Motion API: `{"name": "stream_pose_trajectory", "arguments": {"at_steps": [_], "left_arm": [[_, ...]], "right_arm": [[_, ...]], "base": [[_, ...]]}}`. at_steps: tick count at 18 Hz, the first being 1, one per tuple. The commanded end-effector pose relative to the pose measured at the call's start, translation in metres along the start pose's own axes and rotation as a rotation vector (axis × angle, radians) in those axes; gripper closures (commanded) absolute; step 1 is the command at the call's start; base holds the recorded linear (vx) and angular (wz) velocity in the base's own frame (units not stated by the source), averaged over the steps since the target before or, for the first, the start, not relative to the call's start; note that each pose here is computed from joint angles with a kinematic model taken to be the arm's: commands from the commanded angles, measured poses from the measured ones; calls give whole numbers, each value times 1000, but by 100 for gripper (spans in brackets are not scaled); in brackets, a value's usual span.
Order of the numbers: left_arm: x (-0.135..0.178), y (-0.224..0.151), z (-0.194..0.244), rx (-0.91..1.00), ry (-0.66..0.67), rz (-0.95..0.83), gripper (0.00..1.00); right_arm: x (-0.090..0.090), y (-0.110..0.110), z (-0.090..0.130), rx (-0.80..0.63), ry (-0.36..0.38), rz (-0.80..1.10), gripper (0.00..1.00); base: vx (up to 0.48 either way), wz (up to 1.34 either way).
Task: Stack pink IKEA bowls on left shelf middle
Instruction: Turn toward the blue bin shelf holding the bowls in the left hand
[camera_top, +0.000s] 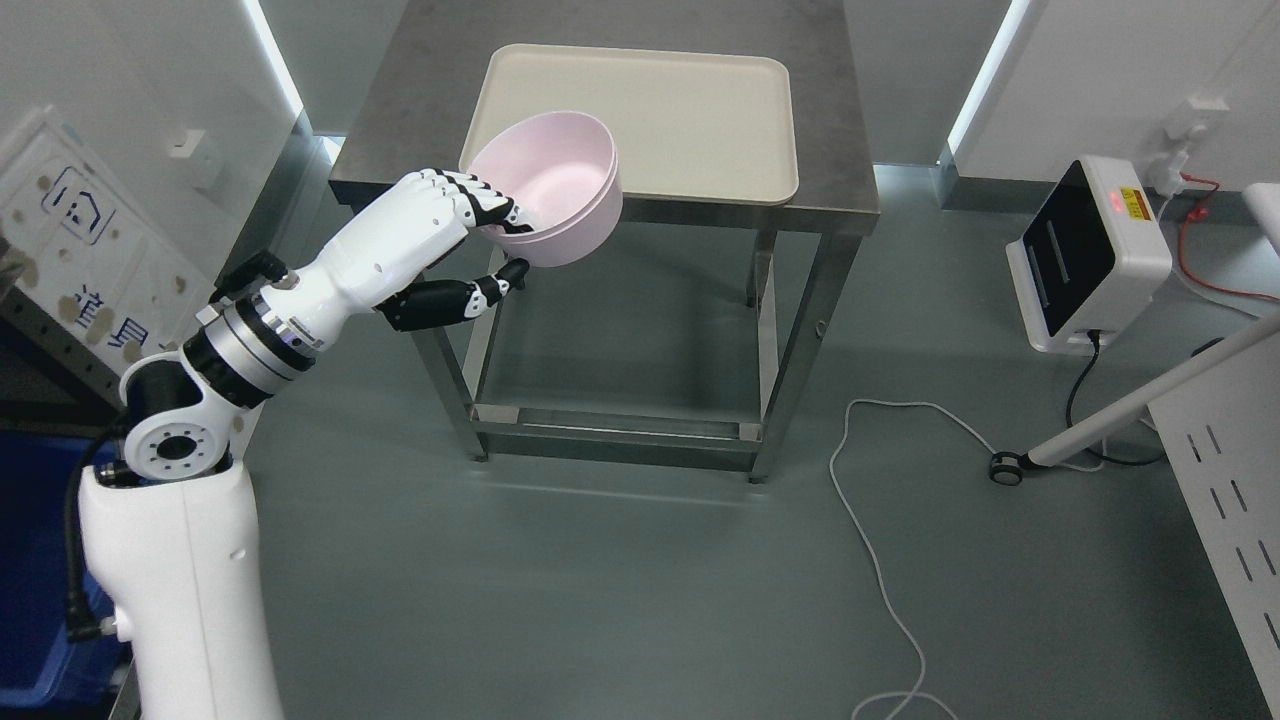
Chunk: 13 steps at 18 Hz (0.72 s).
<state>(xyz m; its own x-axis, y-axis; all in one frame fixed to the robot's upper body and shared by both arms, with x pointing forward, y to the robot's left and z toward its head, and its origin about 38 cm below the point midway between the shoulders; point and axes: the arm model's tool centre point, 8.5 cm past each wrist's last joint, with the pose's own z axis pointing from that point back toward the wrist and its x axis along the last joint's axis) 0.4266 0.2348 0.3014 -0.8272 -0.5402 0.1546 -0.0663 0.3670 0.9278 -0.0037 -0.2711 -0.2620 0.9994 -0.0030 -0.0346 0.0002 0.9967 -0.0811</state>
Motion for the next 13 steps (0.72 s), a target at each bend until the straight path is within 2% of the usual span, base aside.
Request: {"name": "stream_pose_trajectory", "arguments": {"at_steps": [1,9,13], "left_arm": [[-2,4,1,-10,1,-15,98],[-1,3,1,-12,1,-15,98],[-2,4,2,-9,3,-16,98]], "right_arm": [[-7,-11,-1,-17,-4,-11,0],[-7,-11,-1,-17,-4,-11,0],[-7,-11,-1,-17,-4,-11,0]], "base": [[-363,157],[-358,301],[-378,633]]}}
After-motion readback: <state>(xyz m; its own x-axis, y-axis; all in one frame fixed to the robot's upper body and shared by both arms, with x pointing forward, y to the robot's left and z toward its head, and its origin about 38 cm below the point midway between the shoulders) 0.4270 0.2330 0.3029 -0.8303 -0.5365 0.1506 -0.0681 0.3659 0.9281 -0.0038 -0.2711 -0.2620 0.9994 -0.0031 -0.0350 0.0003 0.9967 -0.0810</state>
